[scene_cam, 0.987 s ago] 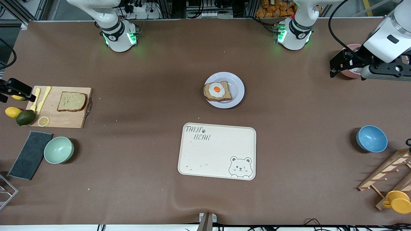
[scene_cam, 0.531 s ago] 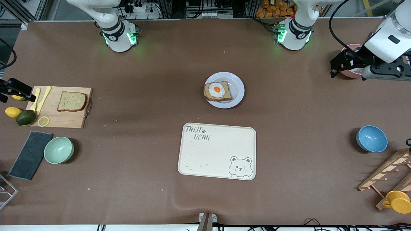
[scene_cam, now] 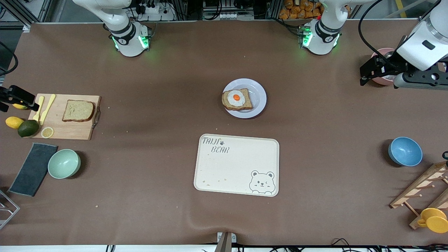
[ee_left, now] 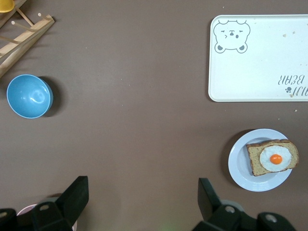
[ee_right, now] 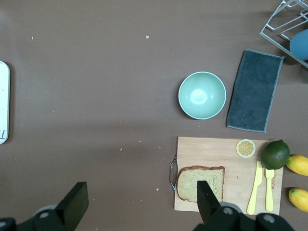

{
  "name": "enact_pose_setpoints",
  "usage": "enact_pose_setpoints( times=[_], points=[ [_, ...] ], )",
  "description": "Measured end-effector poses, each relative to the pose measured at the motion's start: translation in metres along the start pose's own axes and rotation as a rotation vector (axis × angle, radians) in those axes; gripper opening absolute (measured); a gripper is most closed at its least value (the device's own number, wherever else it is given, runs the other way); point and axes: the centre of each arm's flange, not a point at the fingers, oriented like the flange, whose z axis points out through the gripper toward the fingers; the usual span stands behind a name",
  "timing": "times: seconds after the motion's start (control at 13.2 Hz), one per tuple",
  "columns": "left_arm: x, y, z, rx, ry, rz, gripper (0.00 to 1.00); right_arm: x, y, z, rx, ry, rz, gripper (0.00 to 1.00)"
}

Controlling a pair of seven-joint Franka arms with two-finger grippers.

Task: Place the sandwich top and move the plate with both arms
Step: 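Move the right gripper toward the bread slice on the cutting board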

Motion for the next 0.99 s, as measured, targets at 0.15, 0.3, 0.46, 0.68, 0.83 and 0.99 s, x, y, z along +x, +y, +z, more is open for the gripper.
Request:
enact_pose_setpoints(
  times=[0.15,0.3,0.46,0.68,0.83,0.99],
  points=[
    [0.0000,0.0007,0.0002,0.000,0.000,0.001,1.00,0.0000,0.0000,0.0000,0.000,0.000,0.000,1.00],
    [0.0000,0.0028,0.0003,0.000,-0.001,0.005,1.00,0.0000,0.0001,0.0001,0.000,0.000,0.000,1.00],
    [0.0004,0.0039,0.0012,0.000,-0.002,0.006,1.00,0.0000,0.0007,0.0002,0.000,-0.001,0.001,1.00],
    [0.0008,0.0039,0.0019,0.000,-0.004,-0.015,1.00,-0.0002,0.0029,0.0006,0.000,-0.001,0.005,1.00],
    [0.0010,0.0039,0.0024,0.000,-0.004,-0.022,1.00,-0.0002,0.0032,0.0008,0.000,-0.002,0.006,1.00],
    [0.0017,0.0041,0.0040,-0.004,-0.008,-0.028,1.00,-0.0002,0.0032,0.0009,0.000,-0.003,0.006,1.00]
  ],
)
